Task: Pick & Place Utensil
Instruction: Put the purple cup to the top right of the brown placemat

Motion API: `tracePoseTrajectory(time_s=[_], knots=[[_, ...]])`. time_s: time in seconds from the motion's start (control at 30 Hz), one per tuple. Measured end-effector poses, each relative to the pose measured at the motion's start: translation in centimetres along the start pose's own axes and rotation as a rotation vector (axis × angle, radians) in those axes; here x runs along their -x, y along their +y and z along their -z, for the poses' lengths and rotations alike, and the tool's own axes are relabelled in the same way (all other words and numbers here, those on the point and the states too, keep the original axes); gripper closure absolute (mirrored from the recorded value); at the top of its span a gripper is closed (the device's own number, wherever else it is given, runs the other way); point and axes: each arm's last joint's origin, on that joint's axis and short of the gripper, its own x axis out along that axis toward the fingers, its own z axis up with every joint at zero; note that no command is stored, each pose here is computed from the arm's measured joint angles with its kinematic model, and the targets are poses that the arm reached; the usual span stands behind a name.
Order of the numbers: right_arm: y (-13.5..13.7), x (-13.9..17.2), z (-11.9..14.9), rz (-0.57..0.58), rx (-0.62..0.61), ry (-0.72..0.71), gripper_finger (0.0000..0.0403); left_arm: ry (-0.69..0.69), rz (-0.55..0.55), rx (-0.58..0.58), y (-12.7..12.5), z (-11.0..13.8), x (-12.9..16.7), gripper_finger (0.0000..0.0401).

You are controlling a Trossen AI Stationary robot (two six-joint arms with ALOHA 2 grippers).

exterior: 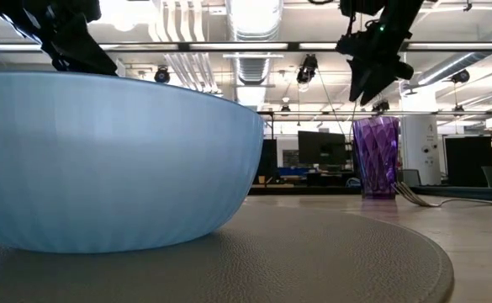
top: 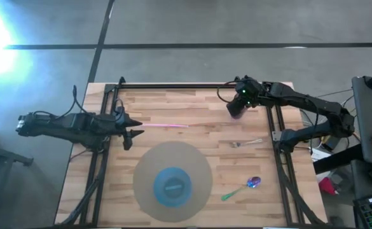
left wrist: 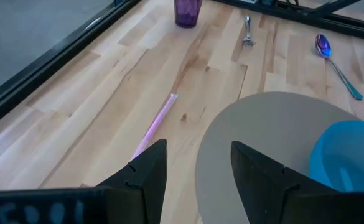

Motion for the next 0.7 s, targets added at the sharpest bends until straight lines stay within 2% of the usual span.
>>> tracePoseTrajectory(time_s=[0.7], knots=[[0.9, -4.0, 0.6, 0.1, 0.091, 0.205, 0.0226, 0.001, -0.001, 0.002, 0.0, 0.0, -0.1, 0.0231]])
